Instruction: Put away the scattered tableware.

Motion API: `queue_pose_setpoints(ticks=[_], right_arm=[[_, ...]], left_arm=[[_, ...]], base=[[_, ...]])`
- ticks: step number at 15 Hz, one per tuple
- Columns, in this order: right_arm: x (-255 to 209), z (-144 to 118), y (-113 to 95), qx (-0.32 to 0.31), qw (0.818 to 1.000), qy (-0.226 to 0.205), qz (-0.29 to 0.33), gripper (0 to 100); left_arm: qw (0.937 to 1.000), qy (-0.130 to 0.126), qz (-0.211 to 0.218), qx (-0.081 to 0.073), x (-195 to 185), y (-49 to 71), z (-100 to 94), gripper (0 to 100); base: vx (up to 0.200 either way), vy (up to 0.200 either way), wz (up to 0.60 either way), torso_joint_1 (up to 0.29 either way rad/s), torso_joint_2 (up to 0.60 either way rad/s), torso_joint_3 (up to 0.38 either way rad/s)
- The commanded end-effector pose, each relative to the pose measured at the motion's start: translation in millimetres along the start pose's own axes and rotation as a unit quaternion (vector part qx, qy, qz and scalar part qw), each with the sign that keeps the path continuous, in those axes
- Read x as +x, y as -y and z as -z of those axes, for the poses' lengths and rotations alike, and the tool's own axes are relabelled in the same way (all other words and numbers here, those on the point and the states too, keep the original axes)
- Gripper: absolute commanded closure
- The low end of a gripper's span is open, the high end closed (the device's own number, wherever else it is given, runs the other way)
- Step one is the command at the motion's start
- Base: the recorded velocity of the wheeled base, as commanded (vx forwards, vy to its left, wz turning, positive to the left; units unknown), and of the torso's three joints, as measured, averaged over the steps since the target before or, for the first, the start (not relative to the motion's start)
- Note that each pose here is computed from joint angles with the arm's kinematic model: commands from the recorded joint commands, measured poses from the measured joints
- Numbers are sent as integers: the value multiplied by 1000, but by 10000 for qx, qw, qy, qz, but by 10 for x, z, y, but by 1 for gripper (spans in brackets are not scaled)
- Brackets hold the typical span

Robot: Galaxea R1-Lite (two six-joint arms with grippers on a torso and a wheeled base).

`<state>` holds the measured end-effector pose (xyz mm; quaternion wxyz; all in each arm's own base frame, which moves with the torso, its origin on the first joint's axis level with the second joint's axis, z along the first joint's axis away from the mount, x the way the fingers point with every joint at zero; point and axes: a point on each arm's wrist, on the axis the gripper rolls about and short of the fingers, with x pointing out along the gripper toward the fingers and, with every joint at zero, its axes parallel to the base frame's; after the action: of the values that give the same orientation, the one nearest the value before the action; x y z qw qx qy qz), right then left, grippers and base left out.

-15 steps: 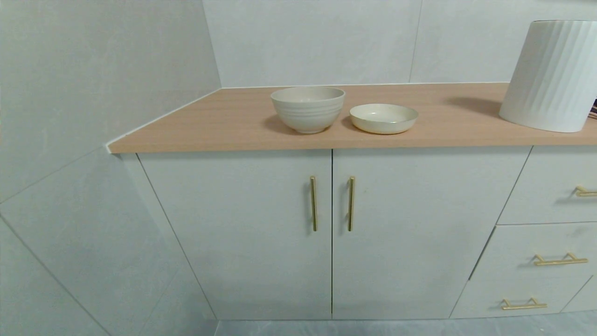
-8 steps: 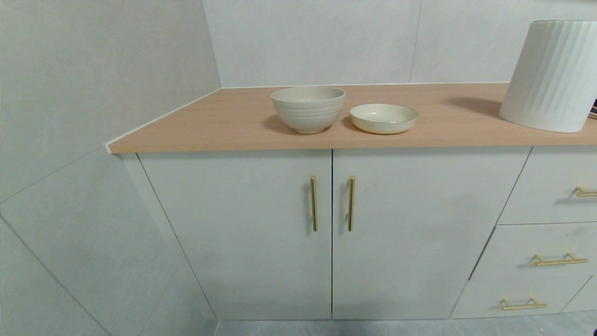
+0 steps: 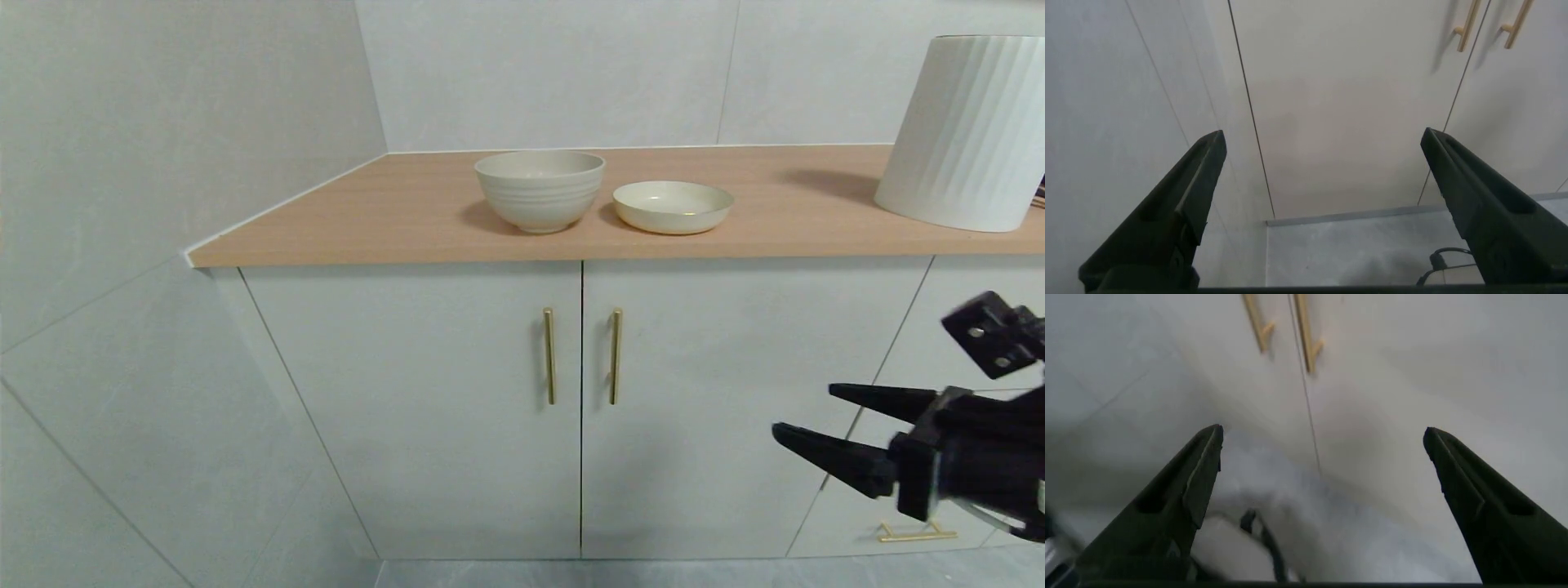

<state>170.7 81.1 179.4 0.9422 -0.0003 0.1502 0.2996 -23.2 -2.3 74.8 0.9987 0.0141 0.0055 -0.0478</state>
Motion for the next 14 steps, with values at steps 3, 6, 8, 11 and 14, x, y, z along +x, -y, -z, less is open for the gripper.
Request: queue_pose_setpoints(ticks=[3, 6, 8, 11, 14], right_arm=[[1037, -27, -12, -67, 9997, -162, -171, 0], [1275, 30, -112, -97, 9987, -334, -374, 0], [1444, 75, -205, 72, 9976, -416, -544, 0], [1538, 88, -269, 829, 9925, -393, -802, 0], [1563, 18, -209, 1084, 9898, -248, -891, 0]], left_arm=[[10000, 0, -2, -7, 0, 0, 0, 0], [10000, 0, -2, 1, 0, 0, 0, 0], [10000, 8, -2, 2, 0, 0, -1, 0], [10000, 8, -2, 2, 0, 0, -1, 0], [10000, 8, -2, 2, 0, 0, -1, 0]], base=[[0, 0, 0, 0, 0, 0], [0, 0, 0, 0, 0, 0], [0, 0, 0, 0, 0, 0], [0, 0, 0, 0, 0, 0], [0, 0, 0, 0, 0, 0]])
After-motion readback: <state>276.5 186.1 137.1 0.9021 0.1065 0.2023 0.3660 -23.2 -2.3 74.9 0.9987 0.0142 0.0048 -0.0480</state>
